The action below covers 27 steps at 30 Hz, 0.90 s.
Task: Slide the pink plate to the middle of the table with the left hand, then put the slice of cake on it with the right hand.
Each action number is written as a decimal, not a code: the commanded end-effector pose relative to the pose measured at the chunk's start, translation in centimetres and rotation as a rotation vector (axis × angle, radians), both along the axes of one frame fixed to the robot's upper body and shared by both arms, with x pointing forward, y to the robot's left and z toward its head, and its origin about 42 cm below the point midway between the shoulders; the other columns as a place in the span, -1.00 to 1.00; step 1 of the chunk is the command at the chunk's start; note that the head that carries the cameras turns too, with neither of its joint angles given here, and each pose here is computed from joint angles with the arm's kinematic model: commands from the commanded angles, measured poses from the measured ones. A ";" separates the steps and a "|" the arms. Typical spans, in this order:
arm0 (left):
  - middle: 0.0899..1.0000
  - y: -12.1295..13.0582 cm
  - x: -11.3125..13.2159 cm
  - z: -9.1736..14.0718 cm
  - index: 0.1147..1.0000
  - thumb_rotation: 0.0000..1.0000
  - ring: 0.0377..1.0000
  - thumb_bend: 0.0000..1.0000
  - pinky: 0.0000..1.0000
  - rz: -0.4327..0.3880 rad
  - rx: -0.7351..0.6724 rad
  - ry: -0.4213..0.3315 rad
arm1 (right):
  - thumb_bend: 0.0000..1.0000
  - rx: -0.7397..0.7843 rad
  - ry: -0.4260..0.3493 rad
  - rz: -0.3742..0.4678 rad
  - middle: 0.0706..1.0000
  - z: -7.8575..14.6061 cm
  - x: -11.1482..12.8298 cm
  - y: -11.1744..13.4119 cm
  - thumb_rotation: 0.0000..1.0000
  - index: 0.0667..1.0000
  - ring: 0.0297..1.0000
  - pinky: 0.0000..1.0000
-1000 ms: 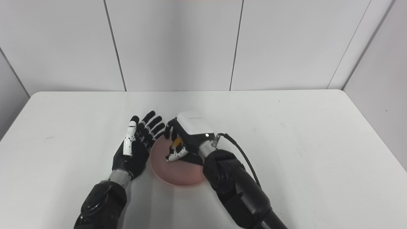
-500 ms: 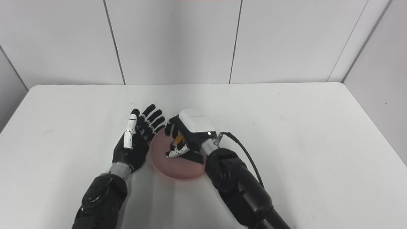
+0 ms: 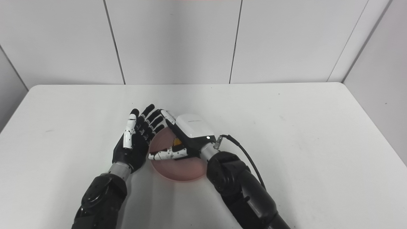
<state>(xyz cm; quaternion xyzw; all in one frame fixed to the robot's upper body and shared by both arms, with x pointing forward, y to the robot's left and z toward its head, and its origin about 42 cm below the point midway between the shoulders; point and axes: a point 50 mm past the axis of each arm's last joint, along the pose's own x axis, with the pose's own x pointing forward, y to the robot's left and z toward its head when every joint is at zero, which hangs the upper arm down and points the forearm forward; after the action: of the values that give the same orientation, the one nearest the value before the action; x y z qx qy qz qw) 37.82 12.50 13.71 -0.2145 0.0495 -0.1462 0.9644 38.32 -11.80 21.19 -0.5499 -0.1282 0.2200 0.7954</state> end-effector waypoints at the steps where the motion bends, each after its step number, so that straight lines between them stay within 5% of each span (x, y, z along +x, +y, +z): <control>1: 0.84 -0.2 -0.1 -0.1 0.78 1.00 0.90 -0.03 0.92 -0.018 0.010 0.020 | 0.95 0.022 -0.096 0.045 1.00 2.8 0.1 0.7 1.00 1.00 0.96 0.62; 14: 0.77 0.0 0.0 0.3 0.70 1.00 0.82 -0.01 0.82 0.013 0.003 -0.003 | 0.89 0.139 -0.208 0.074 1.00 6.9 -1.9 -0.1 0.98 1.00 0.96 0.60; 18: 0.72 0.4 -0.4 0.6 0.67 1.00 0.77 -0.01 0.77 0.029 0.021 -0.029 | 0.76 0.250 -0.266 0.064 1.00 8.1 -2.7 -1.4 1.00 1.00 0.85 0.52; 19: 0.74 0.5 -0.6 0.7 0.70 1.00 0.78 0.01 0.78 0.036 0.029 -0.036 | 0.71 0.289 -0.280 0.050 0.91 8.5 -3.0 -1.9 1.00 0.97 0.72 0.36; 22: 0.77 1.3 -1.7 0.9 0.74 1.00 0.80 0.04 0.83 0.077 0.105 -0.071 | 0.67 0.503 -0.251 -0.038 0.79 8.5 -3.8 -4.2 1.00 0.92 0.59 0.27; 27: 0.90 2.6 -3.3 1.1 0.90 1.00 0.93 0.06 0.95 0.117 0.170 -0.135 | 0.54 0.706 -0.098 -0.133 0.92 5.6 -4.3 -7.9 1.00 0.98 0.85 0.70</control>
<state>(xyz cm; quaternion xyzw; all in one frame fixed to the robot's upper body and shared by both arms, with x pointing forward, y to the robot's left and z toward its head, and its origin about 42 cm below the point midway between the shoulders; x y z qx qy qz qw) 34.66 14.73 13.81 -0.1368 0.0168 -0.1015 0.9852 34.01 -19.26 26.54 -0.2894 -0.1968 0.0845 0.9329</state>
